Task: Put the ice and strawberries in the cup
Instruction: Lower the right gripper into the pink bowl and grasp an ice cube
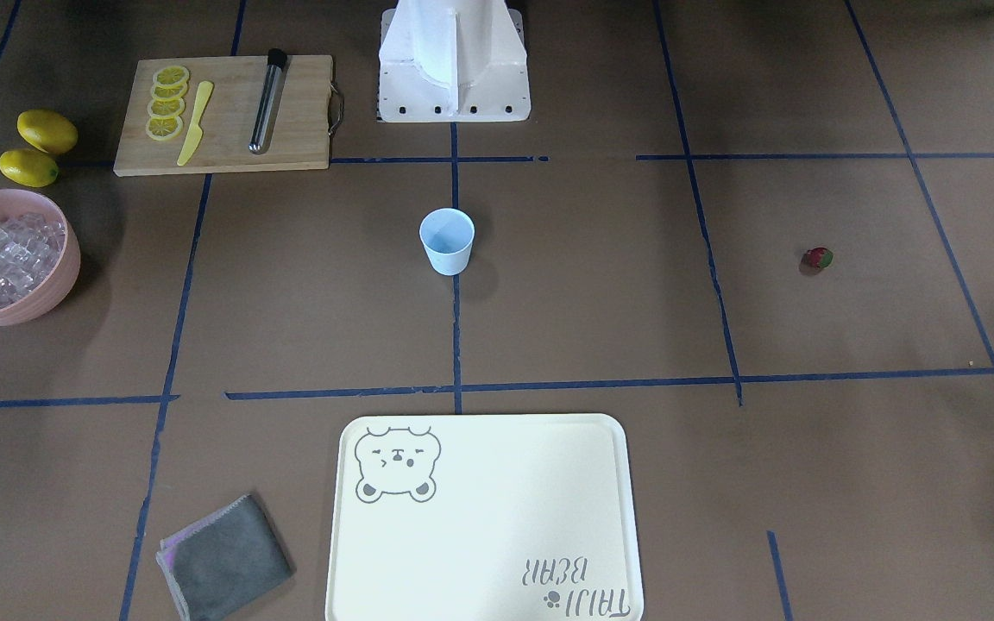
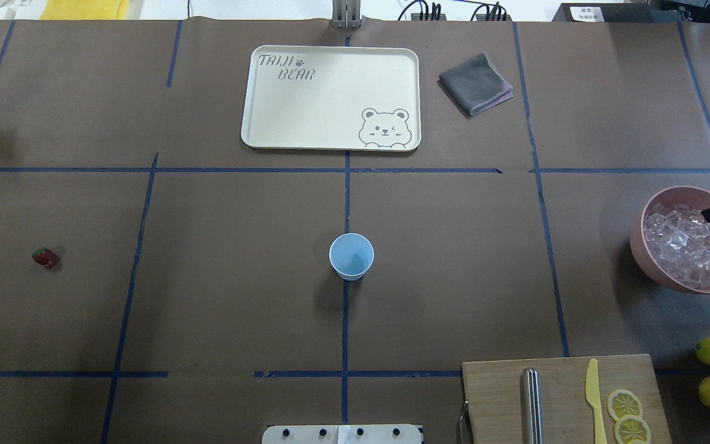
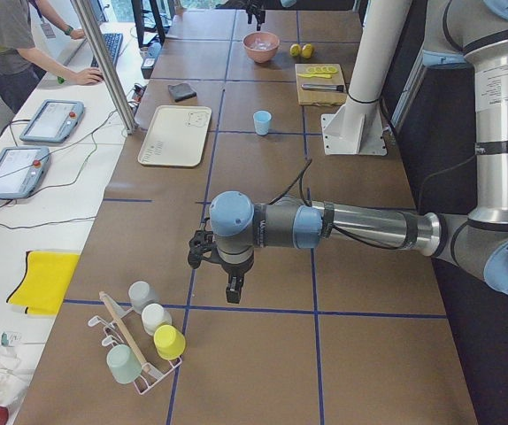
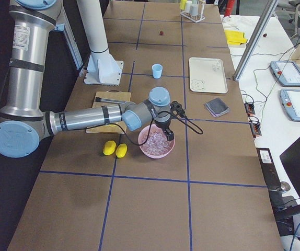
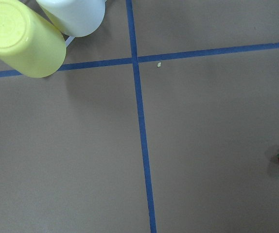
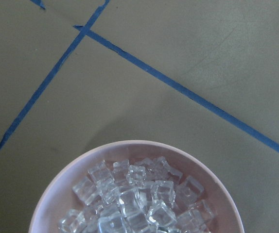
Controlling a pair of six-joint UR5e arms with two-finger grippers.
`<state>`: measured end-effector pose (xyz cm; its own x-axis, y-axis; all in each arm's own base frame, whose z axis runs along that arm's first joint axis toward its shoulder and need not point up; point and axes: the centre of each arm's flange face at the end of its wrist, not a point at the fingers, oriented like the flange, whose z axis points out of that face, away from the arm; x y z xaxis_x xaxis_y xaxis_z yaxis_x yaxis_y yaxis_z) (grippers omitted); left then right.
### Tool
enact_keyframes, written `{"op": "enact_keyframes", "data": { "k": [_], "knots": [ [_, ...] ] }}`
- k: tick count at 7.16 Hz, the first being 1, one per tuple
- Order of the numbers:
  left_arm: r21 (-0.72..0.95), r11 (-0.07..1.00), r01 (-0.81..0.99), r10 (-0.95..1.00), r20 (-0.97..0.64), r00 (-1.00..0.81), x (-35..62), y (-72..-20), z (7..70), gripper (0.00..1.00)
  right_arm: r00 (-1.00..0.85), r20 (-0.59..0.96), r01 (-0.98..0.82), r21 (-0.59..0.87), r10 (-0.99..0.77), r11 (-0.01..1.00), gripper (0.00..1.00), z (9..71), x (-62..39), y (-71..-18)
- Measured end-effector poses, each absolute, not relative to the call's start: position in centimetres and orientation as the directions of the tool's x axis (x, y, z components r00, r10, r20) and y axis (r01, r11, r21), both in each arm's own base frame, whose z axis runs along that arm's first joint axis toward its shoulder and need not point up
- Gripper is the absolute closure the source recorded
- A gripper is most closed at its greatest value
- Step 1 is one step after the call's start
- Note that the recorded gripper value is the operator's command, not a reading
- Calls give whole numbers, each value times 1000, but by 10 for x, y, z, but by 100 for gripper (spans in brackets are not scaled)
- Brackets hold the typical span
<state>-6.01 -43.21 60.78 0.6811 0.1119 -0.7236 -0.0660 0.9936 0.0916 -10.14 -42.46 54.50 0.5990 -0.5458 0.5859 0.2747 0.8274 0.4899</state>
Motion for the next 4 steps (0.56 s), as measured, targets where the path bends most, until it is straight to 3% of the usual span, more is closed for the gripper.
{"op": "enact_keyframes", "data": {
  "k": [4],
  "knots": [
    [90, 994, -66, 110, -725, 680, -60, -432, 609, 0, 586, 588, 322, 462, -557, 826, 7, 571, -127, -389]
  ]
}}
